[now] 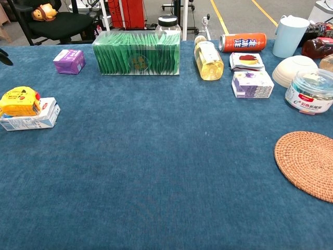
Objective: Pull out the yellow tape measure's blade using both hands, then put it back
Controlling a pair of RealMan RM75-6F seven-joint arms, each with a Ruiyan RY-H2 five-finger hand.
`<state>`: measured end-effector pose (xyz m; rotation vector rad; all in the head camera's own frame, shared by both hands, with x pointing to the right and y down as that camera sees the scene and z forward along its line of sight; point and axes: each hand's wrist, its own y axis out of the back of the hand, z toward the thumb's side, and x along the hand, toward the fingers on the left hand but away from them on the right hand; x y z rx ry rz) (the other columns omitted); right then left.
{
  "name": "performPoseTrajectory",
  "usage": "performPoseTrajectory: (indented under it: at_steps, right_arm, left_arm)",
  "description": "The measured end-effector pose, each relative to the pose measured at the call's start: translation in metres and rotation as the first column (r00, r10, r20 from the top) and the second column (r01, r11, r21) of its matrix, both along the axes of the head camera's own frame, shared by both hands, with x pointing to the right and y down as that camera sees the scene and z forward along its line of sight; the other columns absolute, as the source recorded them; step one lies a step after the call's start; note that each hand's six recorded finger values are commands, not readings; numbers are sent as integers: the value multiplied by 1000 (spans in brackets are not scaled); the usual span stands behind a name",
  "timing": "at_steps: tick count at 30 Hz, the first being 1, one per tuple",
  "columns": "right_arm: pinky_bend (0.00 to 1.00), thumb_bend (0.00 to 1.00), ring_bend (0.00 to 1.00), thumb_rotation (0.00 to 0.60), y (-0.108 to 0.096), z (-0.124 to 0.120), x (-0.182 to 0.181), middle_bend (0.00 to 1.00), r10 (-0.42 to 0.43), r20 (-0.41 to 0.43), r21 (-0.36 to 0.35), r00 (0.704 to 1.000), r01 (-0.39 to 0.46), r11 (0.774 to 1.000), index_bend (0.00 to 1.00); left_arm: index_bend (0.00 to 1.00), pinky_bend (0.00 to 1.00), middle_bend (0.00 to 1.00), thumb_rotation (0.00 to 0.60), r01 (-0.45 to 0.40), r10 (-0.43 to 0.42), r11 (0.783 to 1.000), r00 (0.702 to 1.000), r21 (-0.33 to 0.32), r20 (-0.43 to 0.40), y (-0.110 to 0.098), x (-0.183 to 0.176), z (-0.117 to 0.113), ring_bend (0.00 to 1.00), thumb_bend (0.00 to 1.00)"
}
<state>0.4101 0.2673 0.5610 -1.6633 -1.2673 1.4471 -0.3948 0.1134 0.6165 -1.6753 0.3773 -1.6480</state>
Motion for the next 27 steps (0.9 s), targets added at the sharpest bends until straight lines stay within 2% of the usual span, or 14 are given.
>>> performPoseTrajectory:
  at_steps: [8, 27]
  right_arm:
    - [191, 277, 162, 583, 0, -1, 3, 189, 10, -10, 2, 1000, -10, 1000, 201]
    - [191, 278, 162, 583, 1, -2, 6, 189, 24, -20, -5, 1000, -24, 1000, 199]
  left_arm:
    - [140, 198, 38, 600, -24, 24, 999, 1000, -29, -1, -8, 16, 24, 13, 188]
    - [187, 225, 79, 600, 4, -4, 999, 1000, -45, -13, -13, 18, 46, 59, 189]
